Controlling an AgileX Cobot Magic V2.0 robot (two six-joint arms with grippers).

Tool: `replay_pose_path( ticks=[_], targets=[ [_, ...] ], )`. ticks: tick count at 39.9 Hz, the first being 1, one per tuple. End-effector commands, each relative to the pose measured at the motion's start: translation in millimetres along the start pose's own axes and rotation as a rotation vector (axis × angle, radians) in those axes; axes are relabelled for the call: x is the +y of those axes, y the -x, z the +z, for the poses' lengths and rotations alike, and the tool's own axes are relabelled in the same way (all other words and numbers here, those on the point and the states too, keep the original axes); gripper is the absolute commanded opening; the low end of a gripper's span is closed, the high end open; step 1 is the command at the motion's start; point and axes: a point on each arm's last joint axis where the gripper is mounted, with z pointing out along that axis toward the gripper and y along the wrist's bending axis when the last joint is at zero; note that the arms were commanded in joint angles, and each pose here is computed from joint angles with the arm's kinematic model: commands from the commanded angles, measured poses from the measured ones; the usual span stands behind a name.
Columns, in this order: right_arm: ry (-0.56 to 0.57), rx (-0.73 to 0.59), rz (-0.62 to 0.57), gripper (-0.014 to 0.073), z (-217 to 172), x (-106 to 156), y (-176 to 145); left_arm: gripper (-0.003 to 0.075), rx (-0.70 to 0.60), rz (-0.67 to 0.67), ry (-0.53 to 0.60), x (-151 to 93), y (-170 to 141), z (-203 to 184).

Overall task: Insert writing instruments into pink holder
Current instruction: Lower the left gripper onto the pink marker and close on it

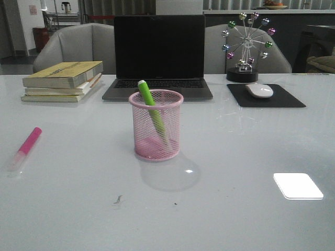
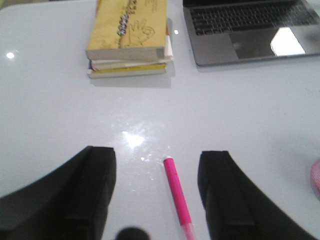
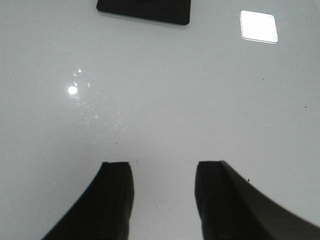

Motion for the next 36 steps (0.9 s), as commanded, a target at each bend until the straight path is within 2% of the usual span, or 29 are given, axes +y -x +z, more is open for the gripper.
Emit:
replay_pose_path(
  ticks=[1, 7, 14, 26, 36],
  targets=[
    [-0.016, -0.074, -0.012, 0.0414, -9.1, -2.5, 11.4, 0.045, -0.027, -0.005, -0.021, -3.0, 31.4, 9.8],
    [-0.009, -0.015, -0.012, 0.0414, -8.9, -1.9, 6.0, 0.045, 0.083, -0.013, -0.04, -2.2, 46.7, 44.8],
    [0.003, 0.078, -0.012, 0.0414, -9.1, -0.8, -2.4, 0.045, 0.21, -0.097, -0.052, -1.4, 55.9, 84.5],
    [0.006, 0.1, -0.012, 0.0414, -9.3, -0.6, -4.4, 0.0449, 0.462, -0.172, -0.056, -1.5, 33.2, 140.5],
    [0.006, 0.1, -0.012, 0.0414, -9.3, -0.6, -4.4, 0.0449, 0.544, -0.181, -0.059, -1.7, 14.3, 163.5]
  ],
)
